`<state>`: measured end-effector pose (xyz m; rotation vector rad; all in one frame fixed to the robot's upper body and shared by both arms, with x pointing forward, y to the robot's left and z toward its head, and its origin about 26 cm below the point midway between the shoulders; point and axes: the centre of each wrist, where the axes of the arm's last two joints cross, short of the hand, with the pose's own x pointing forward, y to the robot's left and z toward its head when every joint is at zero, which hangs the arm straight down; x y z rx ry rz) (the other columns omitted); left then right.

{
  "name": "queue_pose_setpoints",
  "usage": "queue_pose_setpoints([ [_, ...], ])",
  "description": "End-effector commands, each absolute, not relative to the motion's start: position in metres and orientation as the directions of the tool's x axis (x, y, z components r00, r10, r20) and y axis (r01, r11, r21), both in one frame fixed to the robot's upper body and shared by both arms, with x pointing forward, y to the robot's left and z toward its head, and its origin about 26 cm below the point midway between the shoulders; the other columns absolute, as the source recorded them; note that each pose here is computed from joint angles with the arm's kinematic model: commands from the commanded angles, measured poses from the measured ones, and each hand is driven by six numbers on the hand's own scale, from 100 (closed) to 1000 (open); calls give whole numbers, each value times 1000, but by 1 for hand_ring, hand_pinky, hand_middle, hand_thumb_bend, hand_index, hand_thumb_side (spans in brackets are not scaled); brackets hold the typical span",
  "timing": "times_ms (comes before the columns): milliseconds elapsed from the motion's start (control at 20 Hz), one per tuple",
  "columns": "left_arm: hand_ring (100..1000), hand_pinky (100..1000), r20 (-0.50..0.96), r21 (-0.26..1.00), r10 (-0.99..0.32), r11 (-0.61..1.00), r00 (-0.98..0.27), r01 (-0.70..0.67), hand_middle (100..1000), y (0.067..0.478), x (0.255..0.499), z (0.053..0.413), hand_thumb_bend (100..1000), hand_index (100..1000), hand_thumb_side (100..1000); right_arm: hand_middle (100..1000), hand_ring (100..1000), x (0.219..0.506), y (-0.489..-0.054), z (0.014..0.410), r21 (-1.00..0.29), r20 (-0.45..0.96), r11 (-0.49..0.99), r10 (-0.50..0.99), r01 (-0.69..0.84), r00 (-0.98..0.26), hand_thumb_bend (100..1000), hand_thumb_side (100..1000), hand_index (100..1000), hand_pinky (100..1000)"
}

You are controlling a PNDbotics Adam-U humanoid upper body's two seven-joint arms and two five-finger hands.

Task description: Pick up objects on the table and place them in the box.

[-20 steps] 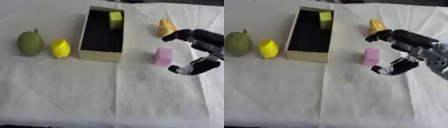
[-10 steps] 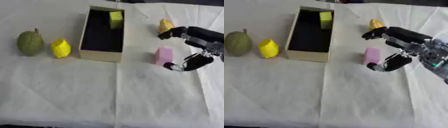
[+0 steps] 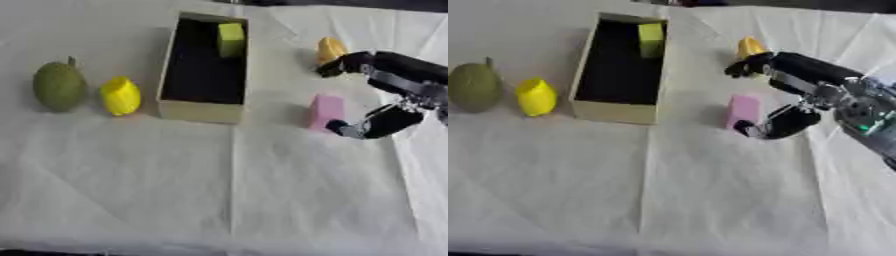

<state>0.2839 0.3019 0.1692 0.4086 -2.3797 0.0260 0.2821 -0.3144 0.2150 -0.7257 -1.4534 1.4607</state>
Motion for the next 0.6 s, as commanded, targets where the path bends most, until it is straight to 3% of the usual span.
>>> queue_pose_setpoints([
  [50,743,772,629,105,-294,949,-720,-296,684,303,283,179,100,772,731,817,868,281,-313,223,-980,163,104,907,-169,-387,345,302,918,886],
  [450,744,772,629,101,-288,951,-722,-292,685,302,283,178,100,772,732,813,867,281,-310,219,-976,165,101,921,-192,-352,358,298,915,885],
  [600,744,772,632,99,-287,951,-720,-291,685,302,283,178,100,772,732,815,870,281,-309,218,-976,159,96,928,-197,-337,379,250,917,884],
])
